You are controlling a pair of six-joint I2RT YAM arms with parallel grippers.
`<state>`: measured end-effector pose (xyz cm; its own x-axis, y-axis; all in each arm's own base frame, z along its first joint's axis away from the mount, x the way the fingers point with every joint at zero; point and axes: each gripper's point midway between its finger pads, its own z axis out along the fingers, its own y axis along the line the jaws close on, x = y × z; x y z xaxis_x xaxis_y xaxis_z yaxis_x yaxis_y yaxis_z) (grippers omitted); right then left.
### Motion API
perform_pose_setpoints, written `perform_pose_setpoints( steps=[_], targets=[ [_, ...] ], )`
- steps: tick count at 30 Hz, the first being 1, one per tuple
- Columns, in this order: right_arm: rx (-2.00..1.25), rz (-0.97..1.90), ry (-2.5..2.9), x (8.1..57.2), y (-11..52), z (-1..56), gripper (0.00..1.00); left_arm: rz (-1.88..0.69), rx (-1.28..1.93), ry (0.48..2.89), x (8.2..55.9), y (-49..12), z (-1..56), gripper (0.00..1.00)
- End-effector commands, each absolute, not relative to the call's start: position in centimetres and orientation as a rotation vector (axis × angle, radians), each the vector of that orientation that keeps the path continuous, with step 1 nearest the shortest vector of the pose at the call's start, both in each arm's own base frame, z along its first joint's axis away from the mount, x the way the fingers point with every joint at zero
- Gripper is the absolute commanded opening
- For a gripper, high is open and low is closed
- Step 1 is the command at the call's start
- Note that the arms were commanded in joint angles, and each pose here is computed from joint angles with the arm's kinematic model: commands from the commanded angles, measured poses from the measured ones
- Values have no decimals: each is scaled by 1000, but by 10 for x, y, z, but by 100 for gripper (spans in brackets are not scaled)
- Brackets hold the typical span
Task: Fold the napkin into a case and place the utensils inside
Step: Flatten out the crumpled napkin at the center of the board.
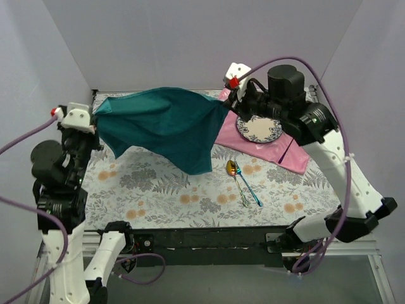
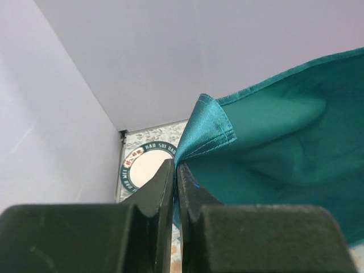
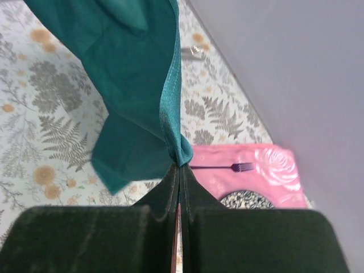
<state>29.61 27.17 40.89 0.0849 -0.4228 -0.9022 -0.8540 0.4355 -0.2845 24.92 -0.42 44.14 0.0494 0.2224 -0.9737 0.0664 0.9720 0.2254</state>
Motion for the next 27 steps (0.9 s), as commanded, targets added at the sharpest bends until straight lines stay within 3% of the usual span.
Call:
perform_pose_setpoints(
  steps=[1,7,14,21,27],
  targets=[
    [-1149,426,1417,253,264,454,1,165,118,1467,199,11,473,0],
    [-1074,455,1368,222,256,491,1,227,48,1399,169,25,510,0],
    [-1100,421,1396,234,275,484,1,316,38,1502,209,39,478,0],
    [-1071,189,1552,318,304,415,1,390,86,1598,278,46,404,0],
    [-1002,175,1733,407,317,344,1,435,103,1641,339,59,343,0]
  ],
)
